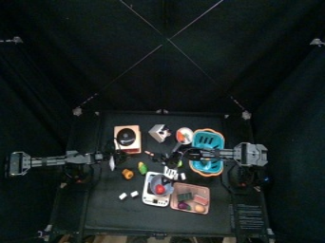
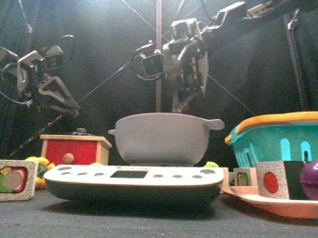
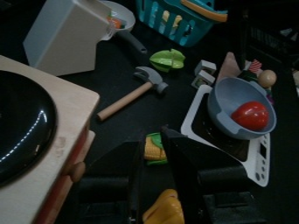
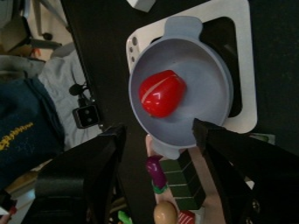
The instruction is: Grab cleaver
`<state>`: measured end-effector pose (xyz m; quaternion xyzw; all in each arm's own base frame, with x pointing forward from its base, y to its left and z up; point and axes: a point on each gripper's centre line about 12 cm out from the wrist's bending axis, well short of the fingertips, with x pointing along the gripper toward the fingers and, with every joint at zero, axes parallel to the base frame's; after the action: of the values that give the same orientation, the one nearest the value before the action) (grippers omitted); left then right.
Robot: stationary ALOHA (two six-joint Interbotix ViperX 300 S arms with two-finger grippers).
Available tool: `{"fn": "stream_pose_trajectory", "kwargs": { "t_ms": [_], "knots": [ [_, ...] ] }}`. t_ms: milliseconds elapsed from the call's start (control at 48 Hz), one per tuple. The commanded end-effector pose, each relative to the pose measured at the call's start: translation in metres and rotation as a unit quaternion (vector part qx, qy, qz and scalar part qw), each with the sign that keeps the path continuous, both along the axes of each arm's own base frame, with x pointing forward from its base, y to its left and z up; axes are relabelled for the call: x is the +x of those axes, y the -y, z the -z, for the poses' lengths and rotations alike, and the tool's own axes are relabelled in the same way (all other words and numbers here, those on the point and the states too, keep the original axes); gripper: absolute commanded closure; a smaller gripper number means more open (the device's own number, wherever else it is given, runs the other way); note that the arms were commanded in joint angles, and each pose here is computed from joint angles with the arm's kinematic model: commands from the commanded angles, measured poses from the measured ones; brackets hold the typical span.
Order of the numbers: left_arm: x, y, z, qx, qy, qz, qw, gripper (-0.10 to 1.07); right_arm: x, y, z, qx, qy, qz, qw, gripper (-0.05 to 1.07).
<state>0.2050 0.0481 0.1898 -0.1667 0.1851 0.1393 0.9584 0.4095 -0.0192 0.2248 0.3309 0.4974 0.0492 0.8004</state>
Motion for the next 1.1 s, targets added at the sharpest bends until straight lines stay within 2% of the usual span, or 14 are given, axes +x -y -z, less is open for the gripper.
{"fn": "stream_pose_trajectory", "kwargs": {
  "t_ms": [0, 125, 208, 333, 417, 646, 729, 854, 938, 1083],
  "knots": [
    [0.005, 0.002, -0.008, -0.002, 0.012, 0.004, 0.9999, 0.31, -0.009, 0.003, -0.027, -0.013, 0.049, 0.022, 0.9984, 0.09],
    [0.008, 0.004, -0.012, 0.001, 0.02, 0.011, 0.9997, 0.31, -0.02, 0.01, -0.034, -0.03, 0.092, 0.069, 0.9929, 0.09],
    [0.009, 0.005, -0.015, 0.003, 0.024, 0.015, 0.9996, 0.31, -0.026, 0.021, -0.04, -0.047, 0.129, 0.111, 0.9843, 0.09],
    [0.011, 0.009, -0.017, 0.0, 0.03, 0.022, 0.9993, 0.31, -0.03, 0.044, -0.047, -0.085, 0.18, 0.173, 0.9646, 0.09],
    [0.013, 0.01, -0.02, 0.002, 0.039, 0.026, 0.9989, 0.31, -0.03, 0.064, -0.05, -0.118, 0.212, 0.217, 0.9454, 0.09],
    [0.014, 0.015, -0.023, 0.002, 0.049, 0.038, 0.9981, 0.31, -0.026, 0.101, -0.053, -0.186, 0.255, 0.268, 0.9104, 0.09],
    [0.014, 0.015, -0.023, 0.003, 0.051, 0.037, 0.998, 0.31, -0.026, 0.112, -0.052, -0.203, 0.259, 0.277, 0.9027, 0.09],
    [0.015, 0.015, -0.024, 0.004, 0.057, 0.037, 0.9977, 0.31, -0.026, 0.125, -0.054, -0.203, 0.258, 0.294, 0.8977, 0.09],
    [0.015, 0.014, -0.025, 0.003, 0.059, 0.035, 0.9976, 0.31, -0.025, 0.131, -0.062, -0.194, 0.257, 0.299, 0.8983, 0.09],
    [0.015, 0.012, -0.025, 0.004, 0.059, 0.031, 0.9978, 0.31, -0.02, 0.137, -0.07, -0.152, 0.227, 0.286, 0.9183, 0.09]
  ]
}}
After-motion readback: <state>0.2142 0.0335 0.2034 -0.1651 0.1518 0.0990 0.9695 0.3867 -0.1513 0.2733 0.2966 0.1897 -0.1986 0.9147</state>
